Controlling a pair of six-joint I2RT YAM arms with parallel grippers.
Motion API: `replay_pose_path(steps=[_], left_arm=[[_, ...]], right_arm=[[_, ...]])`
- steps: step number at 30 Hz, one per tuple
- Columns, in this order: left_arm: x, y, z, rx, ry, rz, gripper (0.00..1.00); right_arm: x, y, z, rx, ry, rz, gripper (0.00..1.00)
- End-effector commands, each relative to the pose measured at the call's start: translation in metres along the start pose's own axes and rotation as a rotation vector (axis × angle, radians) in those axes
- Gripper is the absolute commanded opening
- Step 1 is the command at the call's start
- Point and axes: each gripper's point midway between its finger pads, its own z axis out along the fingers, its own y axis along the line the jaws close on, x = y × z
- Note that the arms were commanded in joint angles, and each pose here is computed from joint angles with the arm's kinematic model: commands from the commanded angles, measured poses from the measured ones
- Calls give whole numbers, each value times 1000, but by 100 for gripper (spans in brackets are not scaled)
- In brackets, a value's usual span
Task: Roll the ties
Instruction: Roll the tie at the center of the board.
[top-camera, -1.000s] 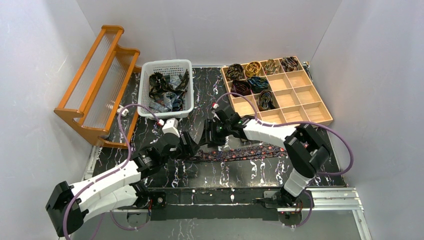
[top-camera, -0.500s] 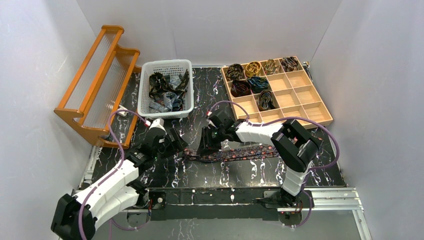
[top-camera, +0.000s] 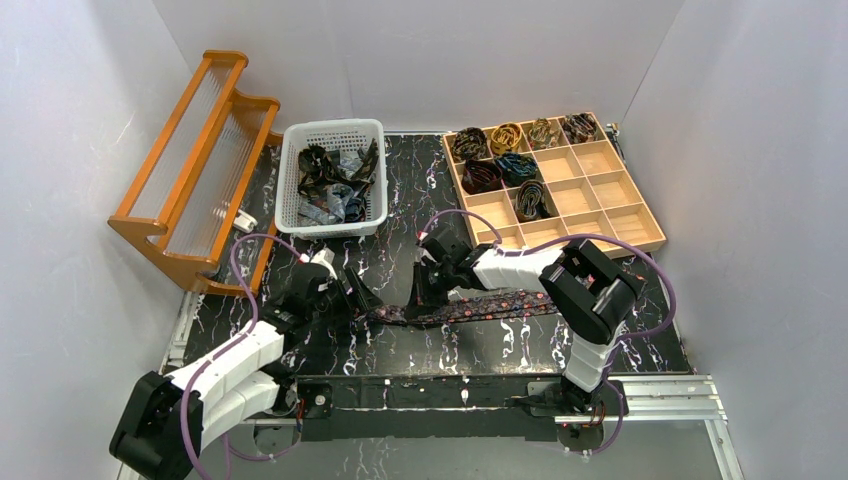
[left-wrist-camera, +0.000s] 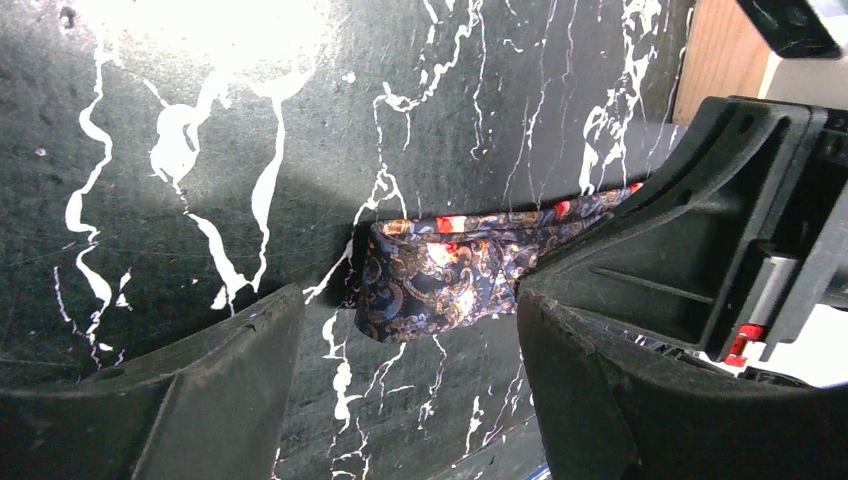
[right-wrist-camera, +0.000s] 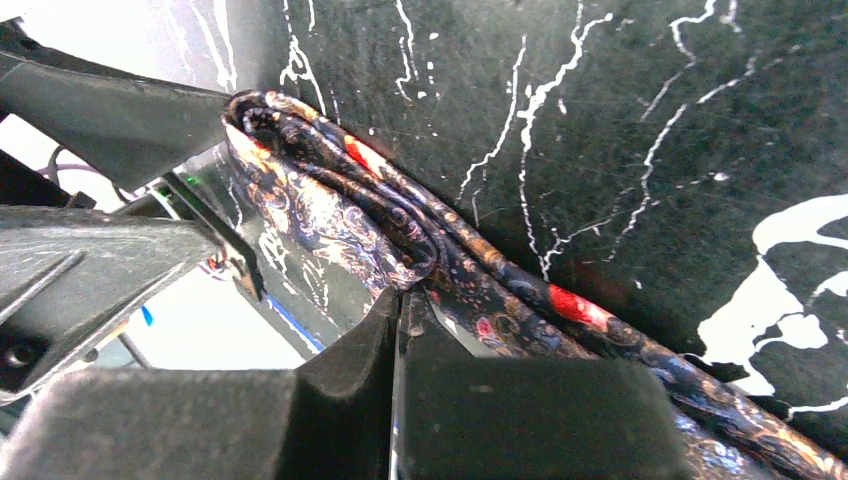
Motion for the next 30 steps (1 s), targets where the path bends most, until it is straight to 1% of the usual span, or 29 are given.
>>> replay_pose_path(steps=[1,5,8,10,14,16,18,21,24,27,30], left_arm=[[-4,-6,1,45,-20,-9,75],[2,-11,3,81,10,-5,73],[7,-8,3,78,31,3,70],[8,-7,3,73,31,-5,69],[10,-3,4,70,27,-26,65],[13,2,6,58,34,-30,63],[17,6,9,47,50,-32,59],[21,6,12,62,63,-37,57],[22,3,15,84,68,-35,53],[26,8,16,65,89,-24,49],[29,9,16,69,104,-14,48]], right_arm=[[-5,-12,-1,40,-25,-30,4],[-6,1,-8,-5,-14,-74,4],[-9,6,-13,-15,-29,-101,3],[-11,2,-12,-1,-38,-111,4],[-6,-11,-5,33,-2,-107,4],[-2,-17,-2,42,13,-106,7],[-3,-24,-1,72,13,-112,8],[-7,-29,-2,112,5,-131,11],[-8,-30,-1,122,9,-138,11],[-7,-32,2,128,17,-129,11],[-6,-37,5,142,26,-115,11]])
